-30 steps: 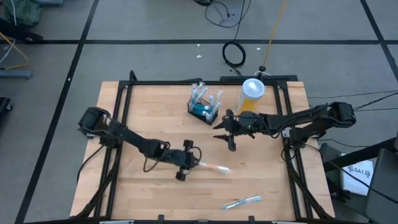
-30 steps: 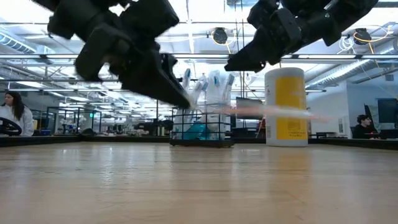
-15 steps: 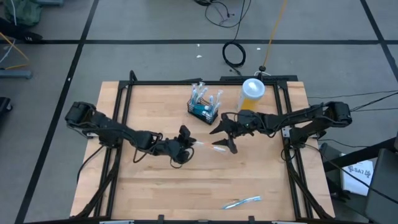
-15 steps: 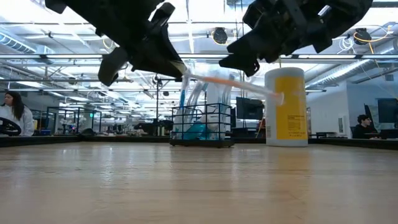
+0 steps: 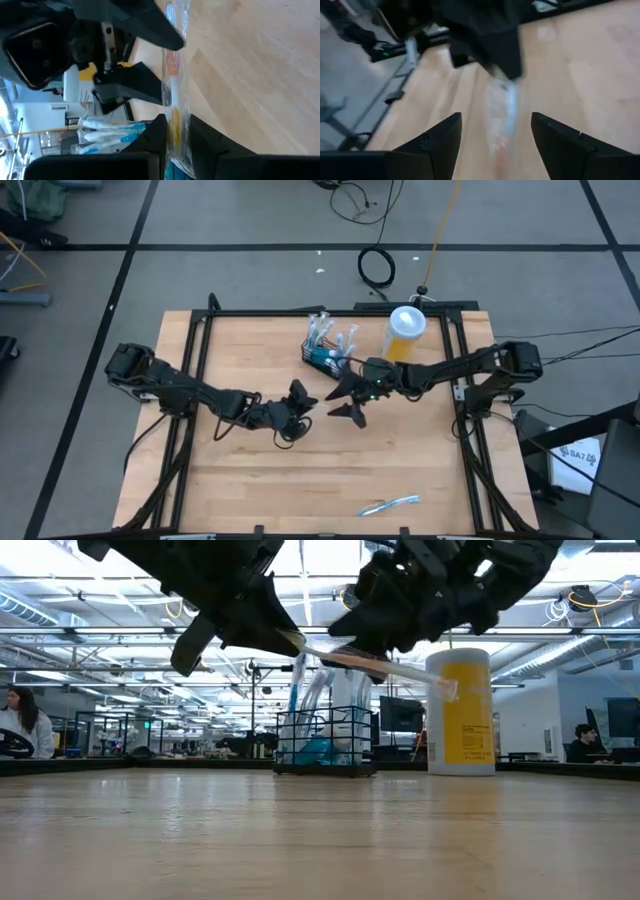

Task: Pick & Place toothbrushing station
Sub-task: Put the orange toothbrush into the black organizer

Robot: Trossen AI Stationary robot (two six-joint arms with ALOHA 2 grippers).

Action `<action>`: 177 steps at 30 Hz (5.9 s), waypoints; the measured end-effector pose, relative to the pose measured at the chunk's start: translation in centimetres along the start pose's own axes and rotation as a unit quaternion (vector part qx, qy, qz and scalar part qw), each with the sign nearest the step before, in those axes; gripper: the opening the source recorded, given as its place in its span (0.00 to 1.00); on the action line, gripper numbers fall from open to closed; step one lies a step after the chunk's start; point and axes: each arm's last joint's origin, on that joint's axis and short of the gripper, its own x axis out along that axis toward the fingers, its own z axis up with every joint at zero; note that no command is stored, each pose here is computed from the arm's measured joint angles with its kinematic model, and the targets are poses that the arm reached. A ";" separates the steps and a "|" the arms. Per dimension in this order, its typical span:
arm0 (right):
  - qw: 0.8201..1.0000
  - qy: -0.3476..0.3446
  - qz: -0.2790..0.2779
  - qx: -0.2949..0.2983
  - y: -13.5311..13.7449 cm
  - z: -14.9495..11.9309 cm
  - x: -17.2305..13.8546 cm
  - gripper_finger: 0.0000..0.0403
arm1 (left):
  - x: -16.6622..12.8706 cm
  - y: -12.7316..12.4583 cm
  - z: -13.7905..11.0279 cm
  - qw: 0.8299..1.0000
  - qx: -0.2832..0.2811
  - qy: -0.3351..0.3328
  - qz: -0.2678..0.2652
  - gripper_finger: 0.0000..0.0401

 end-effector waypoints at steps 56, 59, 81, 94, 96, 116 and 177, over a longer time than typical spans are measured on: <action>0.994 0.013 0.016 -0.106 0.8 2.6 -1.3 0.04 | -1.0 0.7 1.8 0.980 -0.186 -0.045 0.061 0.46; 0.993 0.008 0.023 -0.112 1.8 3.3 -2.3 0.04 | -1.1 1.2 2.0 0.973 -0.208 -0.055 0.081 0.46; 0.865 -0.410 -0.156 -0.245 3.1 -2.0 -9.6 0.03 | -0.6 2.4 1.5 0.959 -0.252 -0.067 0.113 0.46; 0.858 -0.439 -0.056 -0.262 3.9 2.5 -6.0 0.03 | 2.3 6.2 -2.7 0.777 -0.602 -0.178 0.038 0.46; 0.855 -0.442 -0.057 -0.265 4.0 3.0 -5.7 0.03 | 2.4 6.3 -2.7 0.779 -0.589 -0.215 -0.011 0.46; 0.864 -0.417 -0.032 -0.281 4.5 7.4 -2.3 0.03 | 1.8 7.0 -2.1 0.784 -0.555 -0.280 -0.011 0.45; 0.940 -0.262 -0.064 -0.210 3.4 7.2 -2.6 0.14 | 2.6 5.8 -3.0 0.808 -0.559 -0.183 -0.015 0.07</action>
